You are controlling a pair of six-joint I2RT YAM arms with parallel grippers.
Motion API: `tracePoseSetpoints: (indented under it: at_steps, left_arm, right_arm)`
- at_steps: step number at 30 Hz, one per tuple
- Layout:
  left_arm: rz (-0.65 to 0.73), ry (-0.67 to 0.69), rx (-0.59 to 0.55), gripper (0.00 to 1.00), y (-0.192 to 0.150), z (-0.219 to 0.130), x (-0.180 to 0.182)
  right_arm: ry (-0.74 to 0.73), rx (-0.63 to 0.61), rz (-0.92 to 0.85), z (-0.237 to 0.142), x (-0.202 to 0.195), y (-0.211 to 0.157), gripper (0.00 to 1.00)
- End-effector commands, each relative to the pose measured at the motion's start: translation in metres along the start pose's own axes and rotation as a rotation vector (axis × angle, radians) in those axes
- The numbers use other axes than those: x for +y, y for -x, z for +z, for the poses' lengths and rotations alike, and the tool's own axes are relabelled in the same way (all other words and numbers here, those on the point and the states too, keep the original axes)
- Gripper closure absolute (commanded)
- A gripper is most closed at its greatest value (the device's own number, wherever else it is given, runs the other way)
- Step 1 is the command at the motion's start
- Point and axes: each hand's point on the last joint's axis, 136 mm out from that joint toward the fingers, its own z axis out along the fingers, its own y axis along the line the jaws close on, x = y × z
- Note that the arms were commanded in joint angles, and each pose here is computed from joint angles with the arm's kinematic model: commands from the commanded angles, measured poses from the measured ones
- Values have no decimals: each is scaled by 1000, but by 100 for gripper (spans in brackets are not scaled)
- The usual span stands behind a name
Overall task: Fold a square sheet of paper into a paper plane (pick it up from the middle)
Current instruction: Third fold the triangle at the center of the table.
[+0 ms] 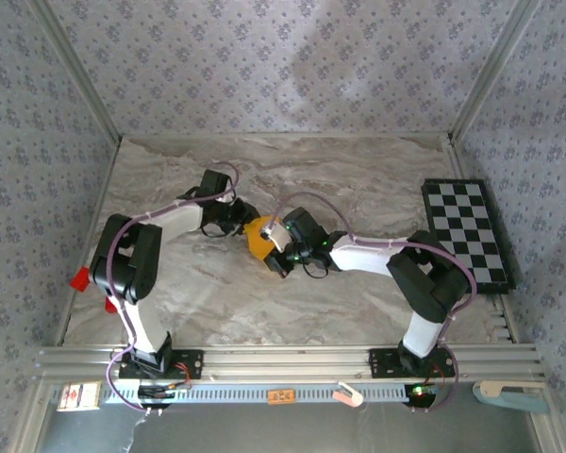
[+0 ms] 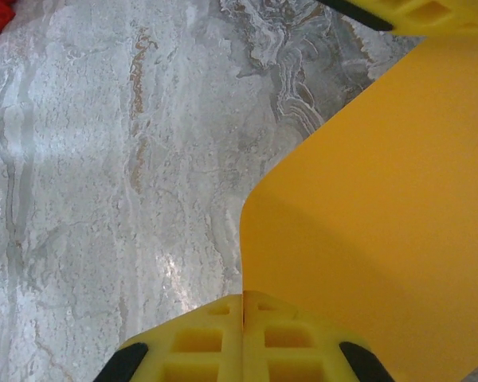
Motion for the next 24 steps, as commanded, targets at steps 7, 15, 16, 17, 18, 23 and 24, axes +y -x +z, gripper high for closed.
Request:
tracePoseSetpoints:
  at_steps: [7, 15, 16, 17, 18, 23, 24]
  left_arm:
    - [31, 126, 73, 84, -9, 27, 28]
    - [36, 220, 134, 88, -18, 40, 49]
    - [36, 226, 139, 88, -19, 41, 50]
    - [37, 230, 143, 88, -20, 41, 51]
    - [38, 233, 147, 88, -20, 42, 52]
    - [55, 241, 161, 89, -22, 44, 52]
    - [59, 243, 164, 89, -23, 45, 52]
  right_arm:
    - [-2, 7, 50, 0, -5, -4, 95]
    - [-74, 15, 105, 1, -23, -5, 94]
    - [-93, 20, 108, 1, -26, -6, 94]
    - [-113, 29, 116, 2, -30, -7, 94]
    - [-130, 36, 121, 2, -33, -7, 94]
    - [-224, 65, 152, 4, -52, -12, 94]
    - [-236, 66, 155, 4, -54, -12, 94]
